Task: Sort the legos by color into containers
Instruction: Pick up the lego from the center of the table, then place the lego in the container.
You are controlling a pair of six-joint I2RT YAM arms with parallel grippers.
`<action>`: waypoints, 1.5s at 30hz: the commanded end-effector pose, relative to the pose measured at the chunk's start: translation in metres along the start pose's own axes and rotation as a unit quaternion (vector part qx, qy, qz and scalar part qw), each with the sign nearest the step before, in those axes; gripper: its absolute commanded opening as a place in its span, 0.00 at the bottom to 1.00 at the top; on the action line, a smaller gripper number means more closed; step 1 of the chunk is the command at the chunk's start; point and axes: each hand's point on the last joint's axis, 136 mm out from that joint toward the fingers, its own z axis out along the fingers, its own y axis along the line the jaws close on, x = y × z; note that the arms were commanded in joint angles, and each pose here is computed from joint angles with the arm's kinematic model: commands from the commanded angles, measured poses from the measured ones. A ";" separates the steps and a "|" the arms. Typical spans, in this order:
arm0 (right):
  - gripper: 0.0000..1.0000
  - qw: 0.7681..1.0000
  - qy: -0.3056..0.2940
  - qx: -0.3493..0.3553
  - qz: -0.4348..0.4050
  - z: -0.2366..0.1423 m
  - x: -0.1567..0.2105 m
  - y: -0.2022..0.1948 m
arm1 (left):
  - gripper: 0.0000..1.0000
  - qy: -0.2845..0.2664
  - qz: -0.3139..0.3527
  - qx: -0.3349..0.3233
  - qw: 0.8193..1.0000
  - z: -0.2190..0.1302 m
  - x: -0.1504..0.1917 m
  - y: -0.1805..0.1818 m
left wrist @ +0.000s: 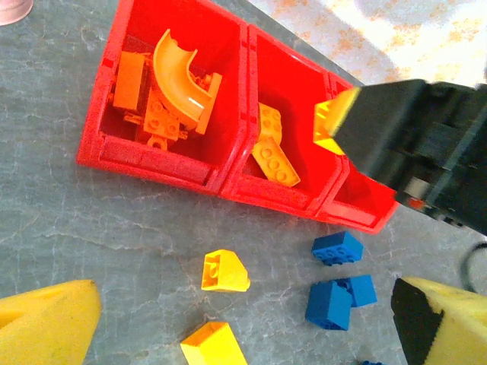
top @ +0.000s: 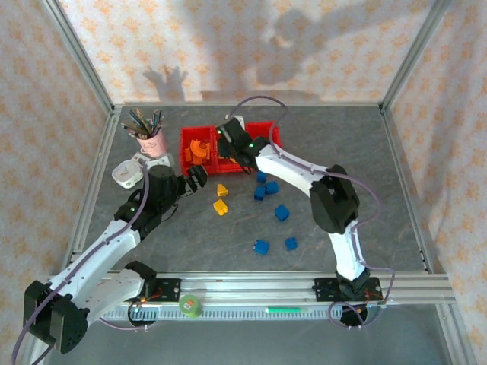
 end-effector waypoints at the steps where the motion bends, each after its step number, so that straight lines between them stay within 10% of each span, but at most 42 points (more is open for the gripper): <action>1: 0.37 0.999 0.018 0.022 -0.021 0.020 0.001 -0.008 | 0.99 -0.026 0.008 0.017 0.999 0.002 -0.021 -0.014; 14: 0.42 0.998 0.017 0.052 -0.028 0.072 -0.006 -0.026 | 0.99 -0.021 0.004 0.008 1.000 0.017 -0.025 -0.009; 29: 0.56 1.000 -0.010 0.003 -0.016 0.017 -0.033 -0.008 | 0.99 -0.016 -0.003 0.020 1.000 0.011 -0.026 -0.014; 45: 0.66 0.999 0.052 -0.014 -0.001 -0.051 0.083 -0.005 | 0.99 0.032 -0.005 0.026 0.999 -0.011 0.014 0.007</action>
